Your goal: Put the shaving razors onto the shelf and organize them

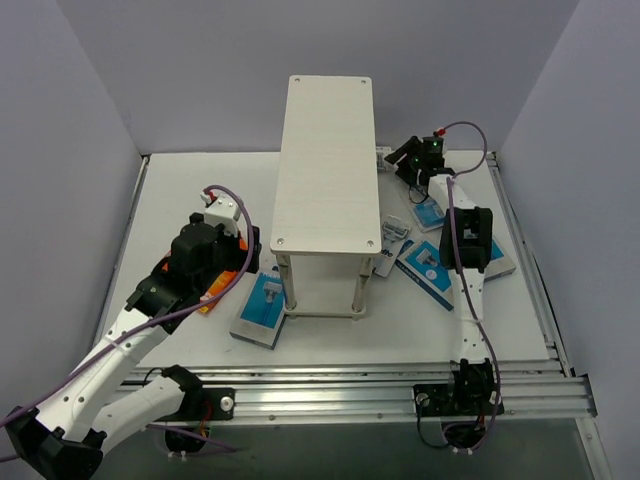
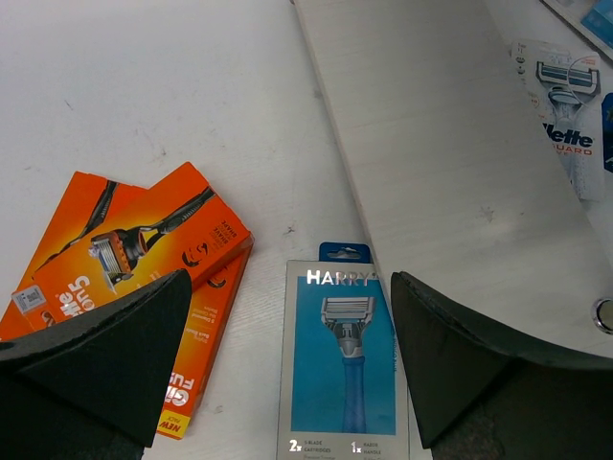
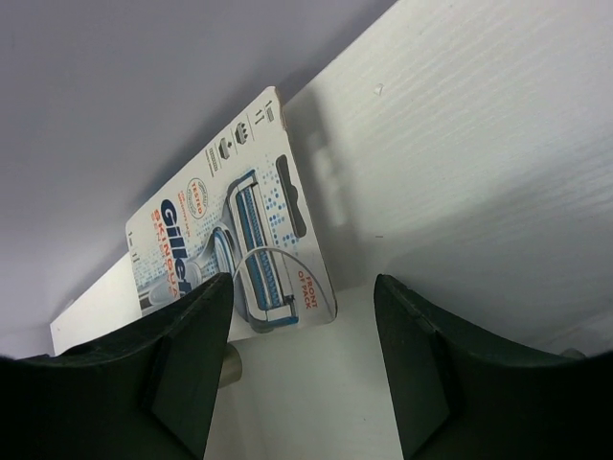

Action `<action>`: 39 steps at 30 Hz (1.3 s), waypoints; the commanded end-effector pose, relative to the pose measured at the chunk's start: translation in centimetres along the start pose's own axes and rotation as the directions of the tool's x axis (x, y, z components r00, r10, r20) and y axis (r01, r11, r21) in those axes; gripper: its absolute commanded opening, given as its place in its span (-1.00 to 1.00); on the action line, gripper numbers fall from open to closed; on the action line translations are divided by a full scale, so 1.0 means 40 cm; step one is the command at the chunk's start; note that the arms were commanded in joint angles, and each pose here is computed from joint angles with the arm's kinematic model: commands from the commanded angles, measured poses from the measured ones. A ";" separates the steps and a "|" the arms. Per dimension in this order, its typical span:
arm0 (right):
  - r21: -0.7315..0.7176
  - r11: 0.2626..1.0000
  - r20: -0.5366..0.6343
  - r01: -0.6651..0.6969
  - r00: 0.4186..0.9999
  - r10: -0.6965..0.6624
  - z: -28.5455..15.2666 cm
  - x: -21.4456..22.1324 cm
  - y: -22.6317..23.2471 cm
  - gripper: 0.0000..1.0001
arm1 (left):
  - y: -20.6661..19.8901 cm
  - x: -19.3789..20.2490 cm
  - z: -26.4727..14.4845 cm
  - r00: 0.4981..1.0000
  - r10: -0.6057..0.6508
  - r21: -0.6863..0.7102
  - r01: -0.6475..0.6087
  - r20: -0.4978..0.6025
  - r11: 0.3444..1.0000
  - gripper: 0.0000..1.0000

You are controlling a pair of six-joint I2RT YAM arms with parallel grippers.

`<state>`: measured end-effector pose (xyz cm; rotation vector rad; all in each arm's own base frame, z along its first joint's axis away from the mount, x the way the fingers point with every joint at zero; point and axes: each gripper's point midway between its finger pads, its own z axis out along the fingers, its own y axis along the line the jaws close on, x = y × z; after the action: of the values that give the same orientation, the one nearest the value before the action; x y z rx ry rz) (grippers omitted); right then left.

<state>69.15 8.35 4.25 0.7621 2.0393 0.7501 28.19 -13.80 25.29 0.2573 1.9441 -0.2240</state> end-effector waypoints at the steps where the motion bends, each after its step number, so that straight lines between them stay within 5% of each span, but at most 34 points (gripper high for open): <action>1: -0.028 1.000 0.020 -0.003 1.000 0.004 0.009 -0.018 0.026 0.12 | -0.011 -0.064 -0.017 0.998 -0.003 0.021 0.002 0.065 1.000 0.88; 11: -0.071 0.996 -0.011 -0.060 0.998 0.059 0.038 0.011 0.023 -0.15 | -0.009 -0.065 -0.017 0.998 0.000 0.019 -0.002 0.067 1.000 0.88; 24: -0.110 0.991 -0.021 -0.078 0.997 0.076 -0.005 -0.010 0.062 -1.00 | -0.010 -0.068 -0.023 0.997 -0.002 0.022 0.001 0.074 1.000 0.88; 39: -0.141 0.990 0.100 -0.021 0.994 0.035 -0.227 -0.172 0.185 -1.00 | 0.007 -0.071 -0.037 0.996 -0.003 -0.003 0.003 0.093 1.000 0.88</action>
<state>66.94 8.34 9.49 0.7907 1.9978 0.8568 27.87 -13.60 26.04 0.2541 1.9193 -0.2301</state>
